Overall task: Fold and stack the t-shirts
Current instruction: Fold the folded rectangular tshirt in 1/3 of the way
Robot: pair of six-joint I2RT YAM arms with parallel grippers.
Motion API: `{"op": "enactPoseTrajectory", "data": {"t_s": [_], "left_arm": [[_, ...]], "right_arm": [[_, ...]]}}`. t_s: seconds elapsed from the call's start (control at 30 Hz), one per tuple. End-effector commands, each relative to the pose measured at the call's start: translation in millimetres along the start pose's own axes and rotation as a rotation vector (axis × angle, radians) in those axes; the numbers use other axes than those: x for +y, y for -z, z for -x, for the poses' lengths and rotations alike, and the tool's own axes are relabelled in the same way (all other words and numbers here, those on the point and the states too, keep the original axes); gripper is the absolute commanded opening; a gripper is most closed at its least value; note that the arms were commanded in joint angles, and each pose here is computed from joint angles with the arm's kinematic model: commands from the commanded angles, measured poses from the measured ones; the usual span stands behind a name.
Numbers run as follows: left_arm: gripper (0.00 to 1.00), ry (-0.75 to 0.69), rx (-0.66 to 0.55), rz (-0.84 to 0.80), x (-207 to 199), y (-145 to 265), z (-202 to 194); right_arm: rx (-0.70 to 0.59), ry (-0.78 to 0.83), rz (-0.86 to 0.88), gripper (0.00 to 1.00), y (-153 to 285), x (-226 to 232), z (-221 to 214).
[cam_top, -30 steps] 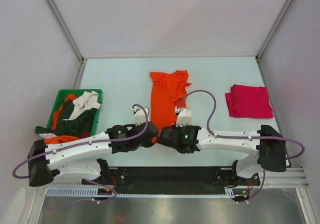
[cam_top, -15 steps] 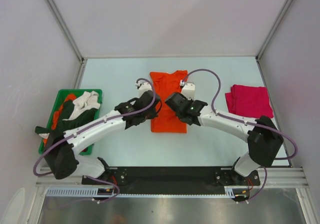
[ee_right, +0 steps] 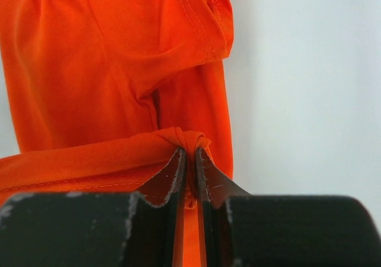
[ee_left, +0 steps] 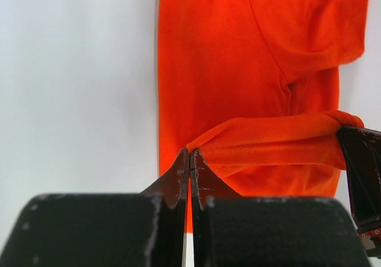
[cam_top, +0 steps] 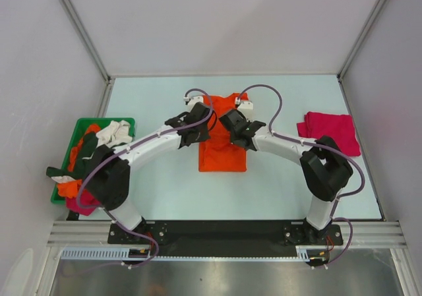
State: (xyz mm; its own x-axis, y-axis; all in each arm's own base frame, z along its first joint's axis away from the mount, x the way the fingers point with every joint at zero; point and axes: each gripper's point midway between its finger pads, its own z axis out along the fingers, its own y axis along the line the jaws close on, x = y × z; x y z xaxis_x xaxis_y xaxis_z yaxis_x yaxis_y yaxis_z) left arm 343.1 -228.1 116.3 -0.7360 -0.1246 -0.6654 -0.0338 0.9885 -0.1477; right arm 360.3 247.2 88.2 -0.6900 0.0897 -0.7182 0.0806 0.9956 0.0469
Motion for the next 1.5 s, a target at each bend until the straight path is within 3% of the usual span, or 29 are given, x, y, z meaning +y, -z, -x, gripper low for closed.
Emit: {"op": "enactPoseTrajectory", "data": {"t_s": [0.0,0.17,0.27,0.3,0.37,0.4,0.5,0.57,0.67,0.7,0.73,0.77,0.87,0.9,1.03,1.47], "left_arm": [[0.00,-0.008,-0.028,0.028,1,-16,21],[0.00,-0.015,0.000,0.062,2,-35,22],[0.23,-0.010,-0.040,0.063,-3,-32,41],[0.39,-0.006,-0.055,0.065,-3,-29,46],[0.61,0.006,-0.092,0.058,-4,-18,58],[0.76,0.012,-0.106,0.054,-4,-14,63],[0.87,0.032,-0.128,0.028,-5,0,69],[0.85,0.045,-0.126,0.004,-7,7,66],[0.67,0.036,-0.081,-0.039,-11,5,42],[0.56,0.037,-0.082,-0.061,-17,4,39],[0.49,0.039,-0.073,-0.070,-18,3,33],[0.35,0.039,-0.050,-0.088,-21,0,23],[0.14,0.042,-0.005,-0.129,-27,-6,5],[0.12,0.042,0.001,-0.146,-30,-6,1],[0.11,0.046,0.023,-0.211,-41,-14,-9],[0.20,0.000,0.129,-0.219,-71,-67,-22]], "right_arm": [[0.002,0.023,-0.034,0.00,-21,-8,10],[-0.004,0.033,-0.025,0.00,-32,-7,17],[-0.086,0.008,0.028,0.28,-22,4,44],[-0.112,0.004,0.041,0.44,-19,6,52],[-0.151,-0.009,0.047,0.56,-8,9,72],[-0.155,0.002,0.046,0.66,-3,9,75],[-0.172,0.011,0.064,0.71,14,12,76],[-0.172,0.010,0.088,0.67,26,16,72],[-0.134,0.005,0.115,0.25,31,20,47],[-0.117,0.013,0.110,0.04,27,18,34],[-0.104,0.009,0.121,0.00,27,23,25],[-0.083,0.015,0.113,0.00,22,22,16],[-0.044,0.011,0.123,0.00,15,27,0],[-0.034,0.015,0.122,0.00,12,28,-5],[-0.010,0.000,0.129,0.00,-3,34,-11],[0.074,-0.031,0.077,0.00,-59,26,-14]]}}
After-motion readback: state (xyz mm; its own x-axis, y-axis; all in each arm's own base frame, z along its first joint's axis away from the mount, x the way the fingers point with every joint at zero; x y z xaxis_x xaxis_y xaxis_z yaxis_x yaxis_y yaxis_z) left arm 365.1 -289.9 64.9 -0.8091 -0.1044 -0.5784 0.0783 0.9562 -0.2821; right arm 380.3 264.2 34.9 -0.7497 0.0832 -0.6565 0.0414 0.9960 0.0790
